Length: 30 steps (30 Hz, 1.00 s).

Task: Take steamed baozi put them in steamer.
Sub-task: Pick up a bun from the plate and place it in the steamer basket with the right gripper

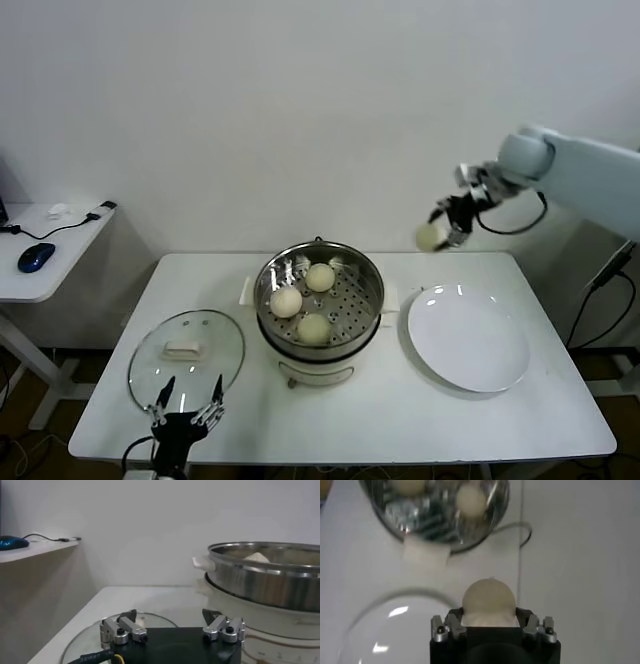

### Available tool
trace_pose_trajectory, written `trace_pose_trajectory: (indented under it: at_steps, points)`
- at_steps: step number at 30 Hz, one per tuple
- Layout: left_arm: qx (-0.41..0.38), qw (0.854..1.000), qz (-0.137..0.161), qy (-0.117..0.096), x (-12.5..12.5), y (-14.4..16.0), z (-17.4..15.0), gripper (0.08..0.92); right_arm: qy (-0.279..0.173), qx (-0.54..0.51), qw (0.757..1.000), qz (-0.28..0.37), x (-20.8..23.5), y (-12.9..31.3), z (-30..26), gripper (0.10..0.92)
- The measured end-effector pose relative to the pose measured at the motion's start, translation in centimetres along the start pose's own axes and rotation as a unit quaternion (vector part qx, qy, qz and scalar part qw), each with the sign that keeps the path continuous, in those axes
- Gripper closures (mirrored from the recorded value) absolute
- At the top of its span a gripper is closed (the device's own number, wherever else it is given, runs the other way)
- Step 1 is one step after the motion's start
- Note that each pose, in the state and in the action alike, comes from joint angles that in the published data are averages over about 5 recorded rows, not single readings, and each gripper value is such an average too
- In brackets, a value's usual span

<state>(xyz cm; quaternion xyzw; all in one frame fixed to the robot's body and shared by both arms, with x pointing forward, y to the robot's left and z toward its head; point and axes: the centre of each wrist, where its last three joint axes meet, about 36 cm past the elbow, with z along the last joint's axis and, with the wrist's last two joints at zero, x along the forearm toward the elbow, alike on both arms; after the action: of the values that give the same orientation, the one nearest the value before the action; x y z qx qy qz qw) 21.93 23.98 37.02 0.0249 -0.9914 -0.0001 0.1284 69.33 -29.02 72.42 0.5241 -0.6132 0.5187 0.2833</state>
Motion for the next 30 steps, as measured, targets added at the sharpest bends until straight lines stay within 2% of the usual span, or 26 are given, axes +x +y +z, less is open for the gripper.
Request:
trace_pose_trajectory:
  at_steps: [5,10,20,30]
  points:
    - [-0.001,1.000,0.001,0.001,0.1,0.0,-0.1,0.177,-0.040,0.022,0.999,-0.016,-0.6,0.7,-7.6,0.316]
    - [-0.004,1.000,0.000,0.002,0.2,0.3,-0.2,0.177,-0.047,0.022,0.998,-0.040,-3.7,2.7,-11.0,0.318]
    - [-0.003,1.000,-0.003,0.007,0.1,0.5,0.0,0.177,-0.019,-0.005,0.997,-0.077,-10.8,5.9,-10.0,0.318]
    - [0.001,1.000,-0.005,0.009,-0.3,0.5,0.3,0.177,-0.001,-0.014,0.996,-0.091,-14.9,7.3,-8.8,0.318]
